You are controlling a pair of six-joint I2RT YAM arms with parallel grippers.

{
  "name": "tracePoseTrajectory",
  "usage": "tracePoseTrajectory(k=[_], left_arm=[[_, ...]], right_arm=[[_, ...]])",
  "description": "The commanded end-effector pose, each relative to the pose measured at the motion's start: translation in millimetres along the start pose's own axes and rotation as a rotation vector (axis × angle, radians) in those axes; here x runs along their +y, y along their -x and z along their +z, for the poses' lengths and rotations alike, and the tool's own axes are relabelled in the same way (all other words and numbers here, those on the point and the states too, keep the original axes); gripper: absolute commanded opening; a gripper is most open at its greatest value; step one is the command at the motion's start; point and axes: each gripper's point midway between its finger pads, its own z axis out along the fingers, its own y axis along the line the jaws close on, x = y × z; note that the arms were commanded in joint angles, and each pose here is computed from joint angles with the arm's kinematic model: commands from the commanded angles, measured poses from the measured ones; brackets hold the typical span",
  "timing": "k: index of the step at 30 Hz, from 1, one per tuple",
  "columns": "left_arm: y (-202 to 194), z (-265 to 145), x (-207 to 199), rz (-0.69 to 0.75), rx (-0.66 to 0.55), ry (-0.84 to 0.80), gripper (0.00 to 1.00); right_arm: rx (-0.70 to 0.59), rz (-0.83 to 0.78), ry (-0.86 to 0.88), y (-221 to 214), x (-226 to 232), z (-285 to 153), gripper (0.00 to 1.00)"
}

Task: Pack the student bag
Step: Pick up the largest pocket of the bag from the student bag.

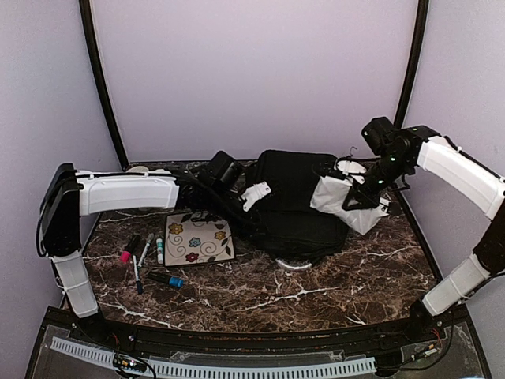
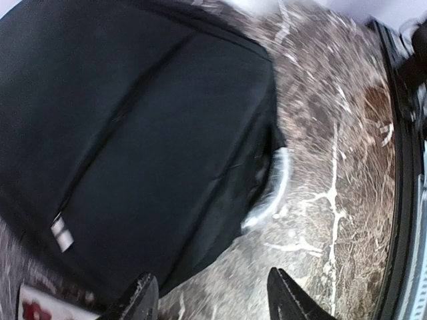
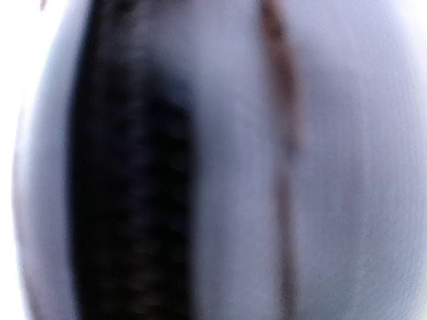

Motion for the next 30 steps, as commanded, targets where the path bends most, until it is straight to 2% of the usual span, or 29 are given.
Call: tracePoseTrajectory(k=[1,5,9,13,22,28,30], left_arm=[[8,20,-20,0.23,0.038,-0.002,0.58],[16,39,-42,0.337,0.028,-0.041,0.59],[18,64,-49,0.427,0.054,-0.015,0.61],[19,83,-32,0.494,0.1,0.067,0.62],[26,107,-7,0.564,0.099,0.193,0.63],[31,115,19,0.615,0.114,0.335,0.58],[32,115,23,0.635,0.115,0.363,0.51]], right_arm=[[-0.048,0.1,-0.074,-32,-30,-27,0.2],[-0.027,0.202,-0.084,-61,-36,-25,0.2],[-0.026,0.236,-0.129,-76,-37,-23,0.2],[-0.023,0.251,-0.131,-81,-32,-23,0.2],[-0.039,0.264,-0.131,-80,-29,-26,0.21],[-0.051,0.28,-0.142,-77,-30,-30,0.21],[-0.058,0.281,-0.138,-76,-28,-31,0.21]])
